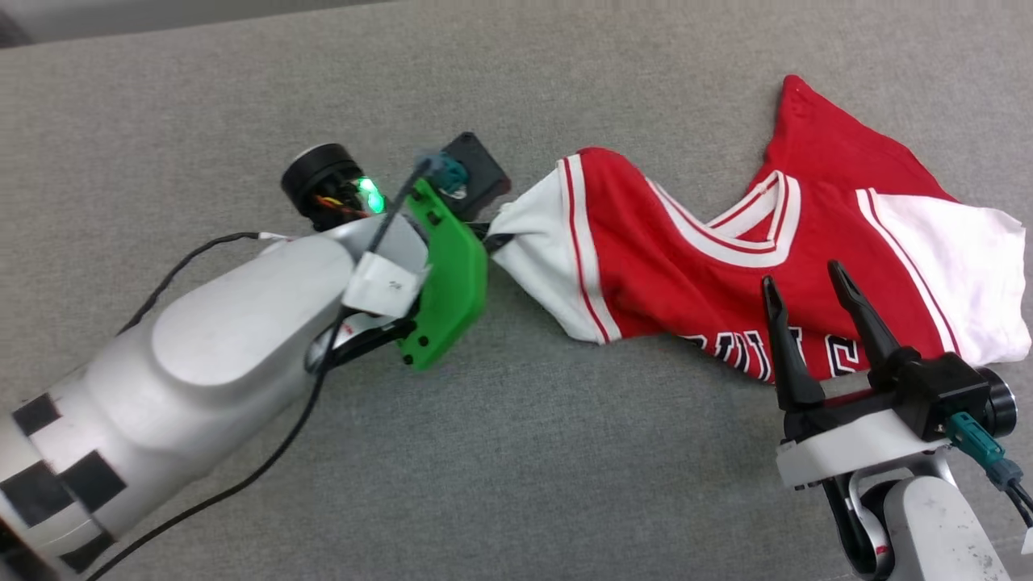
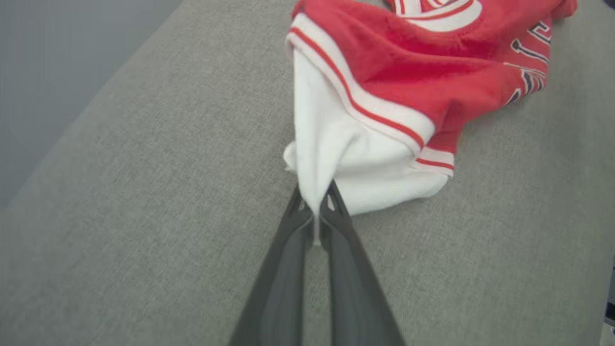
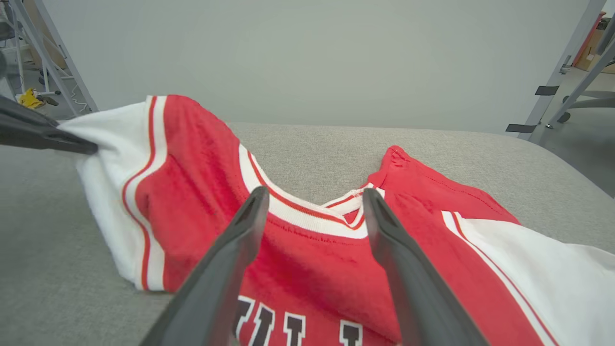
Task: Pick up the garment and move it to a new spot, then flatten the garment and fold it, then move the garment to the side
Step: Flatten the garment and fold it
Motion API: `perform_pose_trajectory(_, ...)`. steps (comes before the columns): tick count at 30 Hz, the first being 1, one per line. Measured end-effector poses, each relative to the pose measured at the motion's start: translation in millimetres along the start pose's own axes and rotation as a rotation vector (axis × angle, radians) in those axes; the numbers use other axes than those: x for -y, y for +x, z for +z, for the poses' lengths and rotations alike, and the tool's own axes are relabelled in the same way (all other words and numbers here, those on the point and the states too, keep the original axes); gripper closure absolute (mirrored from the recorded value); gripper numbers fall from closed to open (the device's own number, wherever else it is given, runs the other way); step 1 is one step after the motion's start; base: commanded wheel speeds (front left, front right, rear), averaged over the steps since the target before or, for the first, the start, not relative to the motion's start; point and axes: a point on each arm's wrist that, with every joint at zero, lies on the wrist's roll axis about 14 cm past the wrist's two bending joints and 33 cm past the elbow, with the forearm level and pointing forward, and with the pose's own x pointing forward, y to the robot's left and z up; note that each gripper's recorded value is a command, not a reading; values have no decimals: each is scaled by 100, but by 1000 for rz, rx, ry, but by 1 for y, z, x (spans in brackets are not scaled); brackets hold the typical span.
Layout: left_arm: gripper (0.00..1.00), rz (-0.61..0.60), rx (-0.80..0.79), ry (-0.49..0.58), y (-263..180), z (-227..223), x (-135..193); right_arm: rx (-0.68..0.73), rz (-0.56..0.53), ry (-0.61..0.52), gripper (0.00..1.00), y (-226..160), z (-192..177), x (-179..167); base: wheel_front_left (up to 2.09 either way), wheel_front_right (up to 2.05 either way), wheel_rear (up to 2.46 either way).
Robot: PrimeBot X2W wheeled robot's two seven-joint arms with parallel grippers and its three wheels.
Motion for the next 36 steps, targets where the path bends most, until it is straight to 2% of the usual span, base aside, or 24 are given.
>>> perform_pose_trajectory(7,100,198,37,-69,-72,-16,-34,18,33,3,0,-3,7,-11,0,0,0)
perform_pose_trajectory(17,100,461,-62,-258,-155,-89,-67,41,88,6,0,2,13,-28,0,0,0)
perform_pose_trajectory(21,100,527,-138,-340,-169,-133,-74,23,80,-4,0,2,7,-23,0,0,0)
perform_pose_trajectory(28,100,568,-231,-533,-171,-200,-65,-9,73,-16,0,3,-4,-18,0,0,0)
perform_pose_trajectory(33,100,588,-221,-577,-166,-216,-63,-24,70,-23,0,2,-8,-15,0,0,0)
perform_pose_trajectory(34,64,595,-204,-579,-166,-216,-64,-24,68,-26,0,1,-8,-14,0,0,0)
perform_pose_trajectory(35,0,605,-186,-579,-165,-215,-64,-23,67,-28,0,1,-7,-13,0,0,0)
perform_pose_trajectory(36,0,612,-165,-577,-164,-213,-64,-23,65,-29,0,0,-7,-12,0,0,0)
